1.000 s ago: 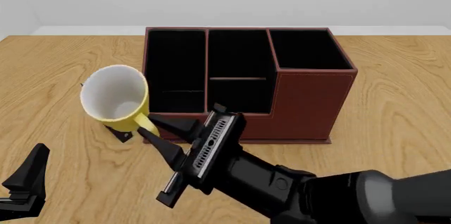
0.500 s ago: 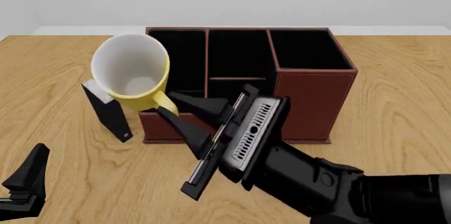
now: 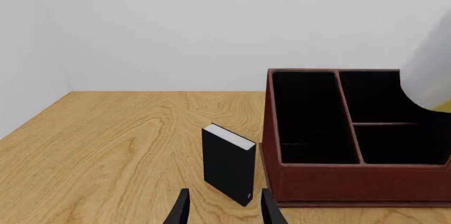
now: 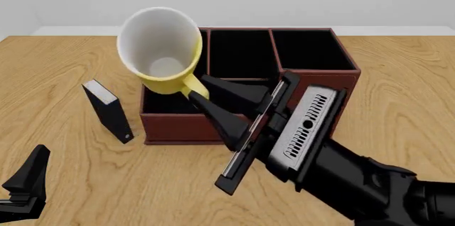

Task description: Pick up the yellow and white mug and place it to the right of the caddy.

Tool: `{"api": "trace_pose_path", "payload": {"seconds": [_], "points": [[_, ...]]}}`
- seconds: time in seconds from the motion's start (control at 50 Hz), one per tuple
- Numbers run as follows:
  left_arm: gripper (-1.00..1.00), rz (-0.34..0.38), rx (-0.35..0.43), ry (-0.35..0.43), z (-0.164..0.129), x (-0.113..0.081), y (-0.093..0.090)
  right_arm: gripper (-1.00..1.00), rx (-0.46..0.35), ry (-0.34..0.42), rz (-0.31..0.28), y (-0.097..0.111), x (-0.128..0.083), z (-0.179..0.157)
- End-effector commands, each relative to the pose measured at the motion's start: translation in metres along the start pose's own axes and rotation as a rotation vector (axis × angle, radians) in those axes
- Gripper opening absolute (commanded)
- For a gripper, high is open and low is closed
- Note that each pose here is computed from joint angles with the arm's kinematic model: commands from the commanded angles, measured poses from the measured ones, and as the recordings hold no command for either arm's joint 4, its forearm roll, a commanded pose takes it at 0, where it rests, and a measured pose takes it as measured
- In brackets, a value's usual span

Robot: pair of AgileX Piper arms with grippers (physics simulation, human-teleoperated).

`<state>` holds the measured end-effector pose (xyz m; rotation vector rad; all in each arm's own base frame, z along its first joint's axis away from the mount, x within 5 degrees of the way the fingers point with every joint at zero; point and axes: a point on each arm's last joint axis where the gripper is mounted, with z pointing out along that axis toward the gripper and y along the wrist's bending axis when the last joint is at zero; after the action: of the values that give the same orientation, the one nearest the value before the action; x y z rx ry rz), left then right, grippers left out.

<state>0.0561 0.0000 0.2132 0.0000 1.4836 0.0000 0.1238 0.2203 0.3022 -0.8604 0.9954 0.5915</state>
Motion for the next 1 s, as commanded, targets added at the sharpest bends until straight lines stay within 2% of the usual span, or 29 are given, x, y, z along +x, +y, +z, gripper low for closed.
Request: {"api": "trace_pose_path", "payload": {"seconds": [0.02, 0.58, 1.0], "points": [[1.0, 0.0, 0.0, 0.0, 0.0, 0.0, 0.0, -1.0, 0.021, -0.017, -0.014, -0.008, -0.011, -0.01], [1.0, 0.0, 0.0, 0.0, 0.0, 0.0, 0.0, -1.0, 0.093, -0.001, -0.076, -0.028, -0.019, -0.034], [1.0, 0.0, 0.0, 0.0, 0.0, 0.0, 0.0, -1.0, 0.143, 0.014, -0.092, -0.038, -0.021, -0.05]]}}
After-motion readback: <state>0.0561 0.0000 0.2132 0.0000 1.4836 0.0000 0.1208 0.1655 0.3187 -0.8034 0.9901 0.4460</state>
